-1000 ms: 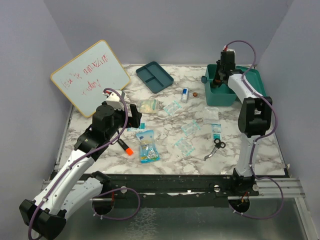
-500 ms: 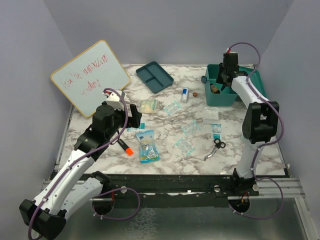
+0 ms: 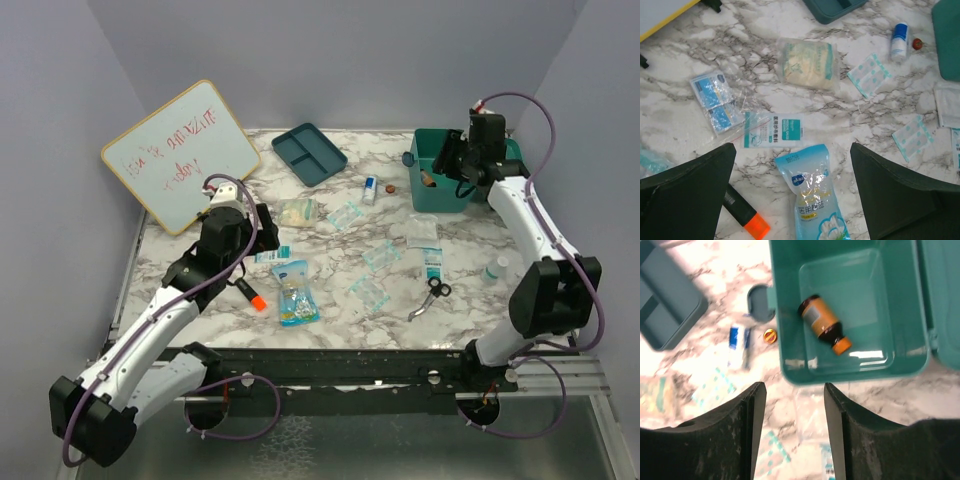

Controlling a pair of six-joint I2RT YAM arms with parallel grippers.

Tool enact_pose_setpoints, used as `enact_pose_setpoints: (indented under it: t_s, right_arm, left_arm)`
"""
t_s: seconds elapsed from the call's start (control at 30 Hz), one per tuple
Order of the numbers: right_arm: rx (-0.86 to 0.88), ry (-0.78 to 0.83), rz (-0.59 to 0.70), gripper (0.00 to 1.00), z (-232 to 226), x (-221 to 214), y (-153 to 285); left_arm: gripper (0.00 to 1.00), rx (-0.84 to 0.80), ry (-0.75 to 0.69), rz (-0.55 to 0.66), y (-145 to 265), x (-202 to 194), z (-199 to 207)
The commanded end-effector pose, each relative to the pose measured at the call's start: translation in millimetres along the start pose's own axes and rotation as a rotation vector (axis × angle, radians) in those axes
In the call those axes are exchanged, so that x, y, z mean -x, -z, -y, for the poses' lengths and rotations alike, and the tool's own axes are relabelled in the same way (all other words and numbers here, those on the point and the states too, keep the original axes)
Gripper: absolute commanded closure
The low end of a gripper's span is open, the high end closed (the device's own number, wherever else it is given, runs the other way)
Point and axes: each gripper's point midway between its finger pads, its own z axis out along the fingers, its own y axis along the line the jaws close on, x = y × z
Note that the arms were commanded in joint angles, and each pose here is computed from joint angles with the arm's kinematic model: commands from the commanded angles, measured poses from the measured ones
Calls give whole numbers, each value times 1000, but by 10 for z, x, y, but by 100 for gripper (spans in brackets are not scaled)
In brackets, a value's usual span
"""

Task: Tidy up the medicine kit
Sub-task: Pick up the pill bottle at the center of the board.

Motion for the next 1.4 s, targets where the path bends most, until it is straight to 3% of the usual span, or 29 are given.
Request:
enact_pose_setpoints:
  t_s: [0.0, 0.1, 0.2, 0.43, 0.53, 0.63, 0.73, 0.9, 1.17, 1.37]
  right_arm:
    - [138, -68, -40, 42, -208, -176, 416]
    - [181, -86, -43, 36, -246, -305, 655]
    - [206, -92, -43, 23, -246, -437, 829]
    - [255, -123, -80, 21, -291, -719, 982]
    - [146, -185, -85, 21, -106, -815, 1018]
    - [-127, -322, -57, 21, 332, -871, 1110]
    - [-418, -425, -73, 20, 764, -1007, 1340]
    - [-688, -517, -99, 19, 1103, -1189, 1628]
    - [-905, -558, -122, 18, 1396, -1566, 1755]
    - [-943, -521, -12, 18, 1506, -1308, 1622]
  left_arm:
    - [1, 238, 148, -54, -94, -282, -361]
    - [1, 360, 218, -114, -137, -457, -502]
    - [1, 468, 259, -174, -187, -621, -615]
    - [1, 609, 246, -285, -238, -882, -777]
    - [1, 605, 263, -325, -240, -996, -764]
    - [1, 517, 203, -353, -320, -940, -631]
    - [1, 470, 122, -343, -353, -768, -565]
    - [1, 422, 77, -290, -316, -626, -546]
    - [1, 308, 84, -209, -219, -429, -404]
    - [1, 240, 93, -173, -135, -376, -333]
